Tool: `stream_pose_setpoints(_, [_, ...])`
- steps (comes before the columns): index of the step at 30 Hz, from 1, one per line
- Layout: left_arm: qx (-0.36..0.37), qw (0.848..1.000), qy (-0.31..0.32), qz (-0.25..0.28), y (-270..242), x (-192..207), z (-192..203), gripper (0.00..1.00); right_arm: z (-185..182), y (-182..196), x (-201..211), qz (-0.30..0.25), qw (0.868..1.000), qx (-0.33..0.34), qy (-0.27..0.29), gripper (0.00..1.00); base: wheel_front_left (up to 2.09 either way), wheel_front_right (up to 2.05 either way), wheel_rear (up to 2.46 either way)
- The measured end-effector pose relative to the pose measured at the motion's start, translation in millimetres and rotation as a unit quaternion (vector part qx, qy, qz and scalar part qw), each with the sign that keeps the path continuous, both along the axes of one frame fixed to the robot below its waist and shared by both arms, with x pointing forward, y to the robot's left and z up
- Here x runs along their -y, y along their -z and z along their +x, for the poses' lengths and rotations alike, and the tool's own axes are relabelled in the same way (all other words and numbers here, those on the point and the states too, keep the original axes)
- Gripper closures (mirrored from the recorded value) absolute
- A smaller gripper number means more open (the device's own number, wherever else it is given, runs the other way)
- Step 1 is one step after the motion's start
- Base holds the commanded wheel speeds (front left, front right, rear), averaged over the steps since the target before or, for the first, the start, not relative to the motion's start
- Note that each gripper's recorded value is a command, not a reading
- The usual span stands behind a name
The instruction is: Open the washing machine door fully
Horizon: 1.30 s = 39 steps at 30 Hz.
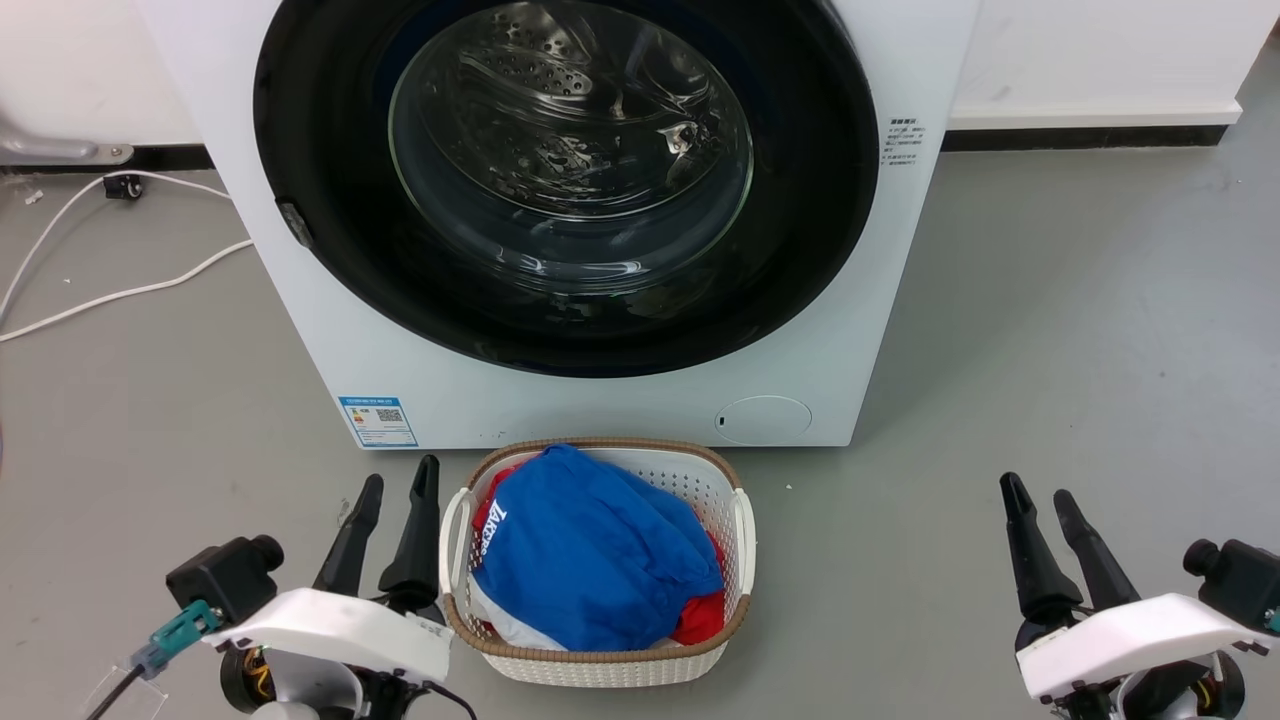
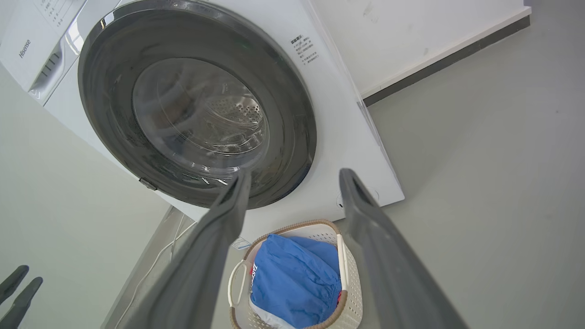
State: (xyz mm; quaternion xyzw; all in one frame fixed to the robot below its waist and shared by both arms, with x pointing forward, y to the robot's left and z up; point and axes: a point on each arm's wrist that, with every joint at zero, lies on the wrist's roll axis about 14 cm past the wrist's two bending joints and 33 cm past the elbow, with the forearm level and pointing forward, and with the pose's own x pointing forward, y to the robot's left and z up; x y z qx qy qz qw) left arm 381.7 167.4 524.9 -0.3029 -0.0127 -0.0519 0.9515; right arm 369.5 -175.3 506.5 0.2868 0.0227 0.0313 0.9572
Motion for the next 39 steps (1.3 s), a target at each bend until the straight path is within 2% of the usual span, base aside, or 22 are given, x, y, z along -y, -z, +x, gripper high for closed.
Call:
stream_pose_setpoints(17, [0.020, 0.994, 0.008, 0.110, -1.5, 6.2, -2.1, 0.00, -3.1, -3.1, -7.5, -0.112, 0.994, 0.006, -0.019, 0.00, 0.00, 0.00, 0.00])
stream_pose_setpoints(39, [0.041, 0.983, 0.009, 0.181, 0.1, 10.0, -4.2, 0.00, -7.1, -7.5, -11.0, -0.208, 0.978, 0.018, -0.028, 0.00, 0.00, 0.00, 0.00])
